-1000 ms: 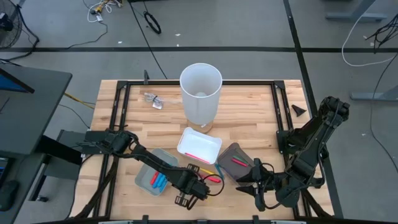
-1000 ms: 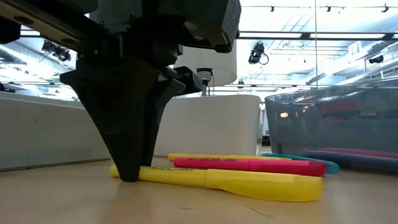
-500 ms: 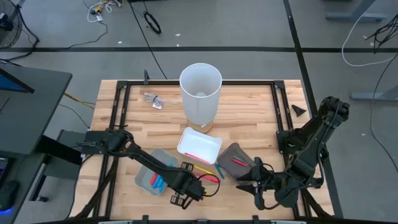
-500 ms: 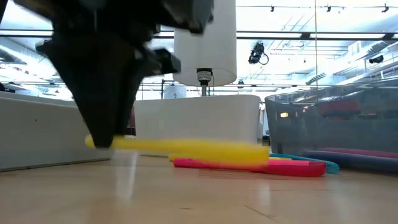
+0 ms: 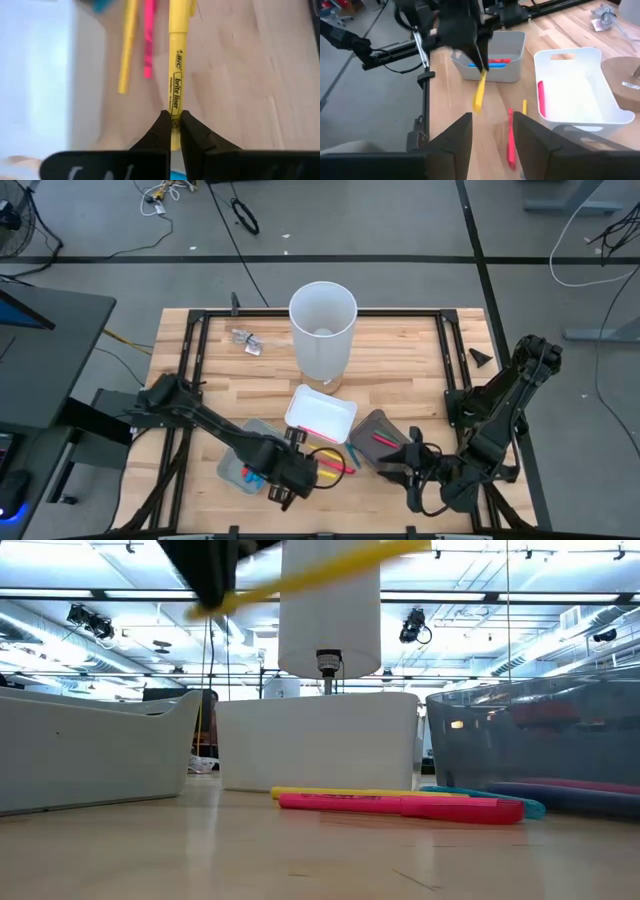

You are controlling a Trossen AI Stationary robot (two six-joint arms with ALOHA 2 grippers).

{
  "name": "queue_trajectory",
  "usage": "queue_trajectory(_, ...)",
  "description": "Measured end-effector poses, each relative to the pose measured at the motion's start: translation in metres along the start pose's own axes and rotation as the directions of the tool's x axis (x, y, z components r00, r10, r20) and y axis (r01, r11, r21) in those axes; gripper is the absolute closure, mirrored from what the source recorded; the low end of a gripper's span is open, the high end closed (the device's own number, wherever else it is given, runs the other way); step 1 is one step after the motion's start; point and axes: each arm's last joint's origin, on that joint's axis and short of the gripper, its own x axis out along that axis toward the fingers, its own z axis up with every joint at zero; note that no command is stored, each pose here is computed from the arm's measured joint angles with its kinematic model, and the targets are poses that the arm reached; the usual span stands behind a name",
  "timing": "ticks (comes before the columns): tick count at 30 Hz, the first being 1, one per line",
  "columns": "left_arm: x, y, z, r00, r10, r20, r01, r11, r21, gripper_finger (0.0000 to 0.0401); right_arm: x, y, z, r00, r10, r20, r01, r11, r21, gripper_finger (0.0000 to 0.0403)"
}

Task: Pick & Place Markers
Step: Put the bottom yellow marker pen in the white bin

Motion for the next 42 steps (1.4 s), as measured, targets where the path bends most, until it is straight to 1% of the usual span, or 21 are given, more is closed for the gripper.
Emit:
queue_trajectory(5, -0.044, 0.003, -0.005, 0.985, 0.098, 0.142, -0.098, 0.995, -0.007, 0.0383, 0.004, -0.003, 0.003, 1.0, -0.018, 0.005, 0.018, 1.0, -0.013, 0.0261)
queue_trajectory(9, -0.078, 0.003, -0.01, 0.954, 0.142, 0.265, -0.138, 0.99, -0.035, 0.0383, 0.01, -0.006, 0.007, 0.999, -0.042, 0.016, 0.042, 0.999, 0.001, 0.0253)
queue_trajectory(14, -0.107, -0.003, -0.018, 0.903, 0.211, 0.375, -0.191, 0.977, -0.092, 0.0383, 0.022, -0.007, 0.01, 0.996, -0.072, 0.051, 0.073, 0.997, -0.018, 0.0218)
queue_trajectory(17, -0.112, -0.008, -0.026, 0.874, 0.248, 0.417, -0.214, 0.968, -0.129, 0.0383, 0.03, -0.005, 0.013, 0.994, -0.07, 0.079, 0.074, 0.996, -0.052, 0.019)
queue_trajectory(21, -0.106, -0.015, -0.039, 0.841, 0.268, 0.471, -0.208, 0.962, -0.176, 0.0383, 0.04, -0.002, 0.02, 0.989, -0.055, 0.141, 0.068, 0.994, -0.09, 0.0166)
queue_trajectory(25, -0.094, -0.02, -0.053, 0.793, 0.272, 0.545, -0.175, 0.959, -0.224, 0.0383, 0.051, 0.005, 0.025, 0.979, -0.029, 0.202, 0.061, 0.986, -0.155, 0.0158)
queue_trajectory(27, -0.088, -0.021, -0.057, 0.758, 0.271, 0.593, -0.142, 0.956, -0.255, 0.0383, 0.056, 0.008, 0.026, 0.974, -0.016, 0.227, 0.057, 0.983, -0.175, 0.0159)
queue_trajectory(29, -0.081, -0.024, -0.063, 0.726, 0.276, 0.63, -0.129, 0.954, -0.27, 0.0383, 0.062, 0.01, 0.026, 0.971, -0.001, 0.241, 0.049, 0.98, -0.192, 0.016)
queue_trajectory(33, -0.067, -0.026, -0.071, 0.653, 0.296, 0.697, -0.093, 0.945, -0.313, 0.0383, 0.073, 0.012, 0.025, 0.968, 0.022, 0.252, 0.027, 0.982, -0.189, 0.0163)
queue_trajectory(36, -0.054, -0.027, -0.076, 0.603, 0.309, 0.736, -0.078, 0.94, -0.332, 0.0383, 0.083, 0.012, 0.024, 0.965, 0.014, 0.262, 0.035, 0.983, -0.179, 0.0163)
queue_trajectory(42, -0.03, -0.024, -0.09, 0.483, 0.316, 0.817, 0.036, 0.925, -0.379, 0.0383, 0.099, 0.013, 0.025, 0.95, 0.016, 0.312, 0.033, 0.988, -0.152, 0.0163)
